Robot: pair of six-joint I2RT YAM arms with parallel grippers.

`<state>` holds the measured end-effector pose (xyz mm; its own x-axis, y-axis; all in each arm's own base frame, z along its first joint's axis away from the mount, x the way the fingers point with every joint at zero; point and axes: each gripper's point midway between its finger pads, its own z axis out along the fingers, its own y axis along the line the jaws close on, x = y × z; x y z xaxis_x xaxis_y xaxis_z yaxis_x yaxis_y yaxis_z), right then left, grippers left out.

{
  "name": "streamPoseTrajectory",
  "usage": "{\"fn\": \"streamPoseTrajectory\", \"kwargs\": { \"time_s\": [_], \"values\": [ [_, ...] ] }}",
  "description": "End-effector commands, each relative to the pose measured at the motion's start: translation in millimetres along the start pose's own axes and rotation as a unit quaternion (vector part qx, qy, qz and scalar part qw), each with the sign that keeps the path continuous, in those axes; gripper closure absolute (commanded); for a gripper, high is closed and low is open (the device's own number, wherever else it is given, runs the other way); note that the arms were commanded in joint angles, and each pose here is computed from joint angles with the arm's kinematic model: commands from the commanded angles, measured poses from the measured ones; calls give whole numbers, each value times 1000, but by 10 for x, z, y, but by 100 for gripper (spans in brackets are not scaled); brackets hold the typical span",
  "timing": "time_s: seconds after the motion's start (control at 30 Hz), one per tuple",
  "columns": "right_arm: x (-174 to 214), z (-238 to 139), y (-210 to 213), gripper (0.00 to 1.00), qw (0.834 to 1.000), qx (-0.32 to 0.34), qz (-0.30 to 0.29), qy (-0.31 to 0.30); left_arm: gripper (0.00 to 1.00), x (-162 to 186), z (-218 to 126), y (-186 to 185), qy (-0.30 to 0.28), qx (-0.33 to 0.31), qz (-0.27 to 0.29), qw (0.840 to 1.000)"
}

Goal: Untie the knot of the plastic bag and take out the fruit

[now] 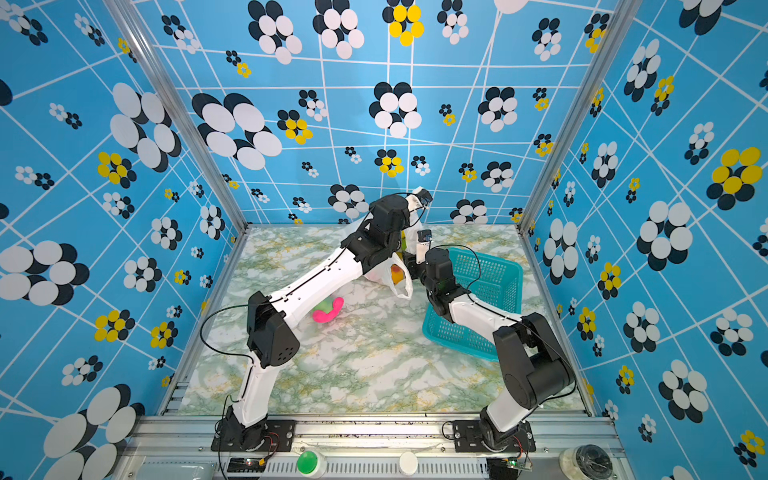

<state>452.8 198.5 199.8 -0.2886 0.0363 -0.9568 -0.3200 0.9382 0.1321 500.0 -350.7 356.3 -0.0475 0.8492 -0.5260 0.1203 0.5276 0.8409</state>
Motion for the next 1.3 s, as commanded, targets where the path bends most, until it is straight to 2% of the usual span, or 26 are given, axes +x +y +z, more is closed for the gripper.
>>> {"fn": "streamPoseTrajectory", "kwargs": {
  "time_s": [0.0,0.13,0.23,0.4,0.53,0.6,0.7,0.73,0.8,0.83,0.87,0.9,0.93,0.97,1.03,1.17,1.27],
  "values": [
    [-12,-64,-175,42,999,39,-4,-13,100,122,-115,171,7,-48,-34,998],
    [-18,-170,-182,33,999,28,-12,-32,100,445,-169,-306,31,20,-38,999],
    [-75,-372,-216,29,997,32,-28,-63,100,620,-307,-587,41,94,-66,992],
    [-128,-797,-269,28,989,42,-79,-114,100,771,-574,-703,41,177,-144,973],
    [-223,-1081,-253,28,987,35,-68,-138,100,865,-631,-819,46,216,-198,955],
    [-273,-1163,-171,30,989,12,-55,-136,100,872,-614,-823,55,221,-216,950],
    [-350,-1221,-165,47,992,23,-19,-123,100,816,-635,-765,56,224,-237,944],
    [-345,-1246,-125,50,993,16,-15,-119,100,786,-643,-747,52,228,-241,942],
    [-341,-1345,-58,51,992,8,-11,-125,100,770,-669,-757,58,241,-234,940],
    [-326,-1406,-63,49,992,12,-4,-128,85,790,-665,-755,66,239,-231,941],
    [-322,-1485,-96,46,991,18,7,-134,61,800,-673,-768,69,241,-230,940],
    [-319,-1553,-141,43,990,27,16,-137,43,817,-686,-796,71,247,-227,939],
    [-313,-1628,-188,41,989,37,22,-138,30,829,-705,-840,73,256,-224,938],
    [-301,-1706,-224,40,989,44,27,-137,22,852,-714,-875,77,263,-220,936],
    [-257,-1848,-246,30,991,44,39,-123,16,898,-726,-912,84,266,-213,936],
    [-228,-2152,-253,29,987,27,64,-143,13,1076,-777,-888,101,257,-212,937],
    [-244,-2338,-265,31,985,20,78,-155,16,1201,-827,-845,100,256,-225,935]
  ]
}}
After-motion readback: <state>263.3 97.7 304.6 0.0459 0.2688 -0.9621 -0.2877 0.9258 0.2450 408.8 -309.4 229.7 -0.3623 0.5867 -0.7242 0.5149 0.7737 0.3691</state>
